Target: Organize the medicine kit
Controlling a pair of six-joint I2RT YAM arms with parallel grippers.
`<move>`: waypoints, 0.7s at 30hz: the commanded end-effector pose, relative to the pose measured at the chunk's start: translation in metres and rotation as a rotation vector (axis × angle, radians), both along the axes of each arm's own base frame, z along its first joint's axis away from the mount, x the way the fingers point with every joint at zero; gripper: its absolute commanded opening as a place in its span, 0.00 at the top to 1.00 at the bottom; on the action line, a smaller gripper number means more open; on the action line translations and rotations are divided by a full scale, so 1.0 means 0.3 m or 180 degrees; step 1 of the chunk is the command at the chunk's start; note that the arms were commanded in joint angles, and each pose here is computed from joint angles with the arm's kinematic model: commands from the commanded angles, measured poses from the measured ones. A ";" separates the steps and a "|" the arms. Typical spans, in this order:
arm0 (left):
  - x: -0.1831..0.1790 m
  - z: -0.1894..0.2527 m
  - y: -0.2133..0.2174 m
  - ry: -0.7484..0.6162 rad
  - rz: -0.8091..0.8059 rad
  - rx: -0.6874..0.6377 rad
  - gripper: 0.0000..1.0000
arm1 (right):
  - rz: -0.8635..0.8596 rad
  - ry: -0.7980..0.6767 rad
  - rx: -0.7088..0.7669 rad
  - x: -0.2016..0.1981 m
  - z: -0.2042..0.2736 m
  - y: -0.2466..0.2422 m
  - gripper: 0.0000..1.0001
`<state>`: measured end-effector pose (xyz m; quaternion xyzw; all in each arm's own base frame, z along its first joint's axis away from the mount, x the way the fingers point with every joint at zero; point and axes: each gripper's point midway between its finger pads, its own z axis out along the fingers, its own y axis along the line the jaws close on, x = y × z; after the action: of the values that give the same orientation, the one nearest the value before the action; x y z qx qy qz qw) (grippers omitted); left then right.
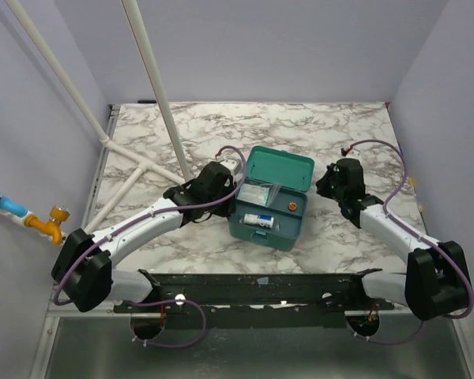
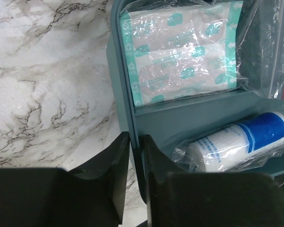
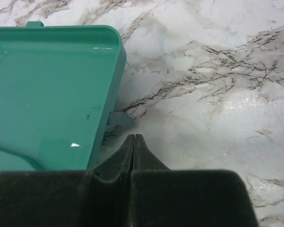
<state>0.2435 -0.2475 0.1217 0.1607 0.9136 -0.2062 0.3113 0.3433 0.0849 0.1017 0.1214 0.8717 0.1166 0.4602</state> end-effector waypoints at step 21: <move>0.017 -0.001 0.067 -0.0101 0.0121 0.0272 1.00 | -0.0409 -0.0341 0.0716 0.002 -0.081 0.001 0.99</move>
<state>0.2525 -0.2403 0.1228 0.1647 0.9127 -0.1809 0.3274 0.3354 0.0833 0.0578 0.1984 0.8526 0.1529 0.4587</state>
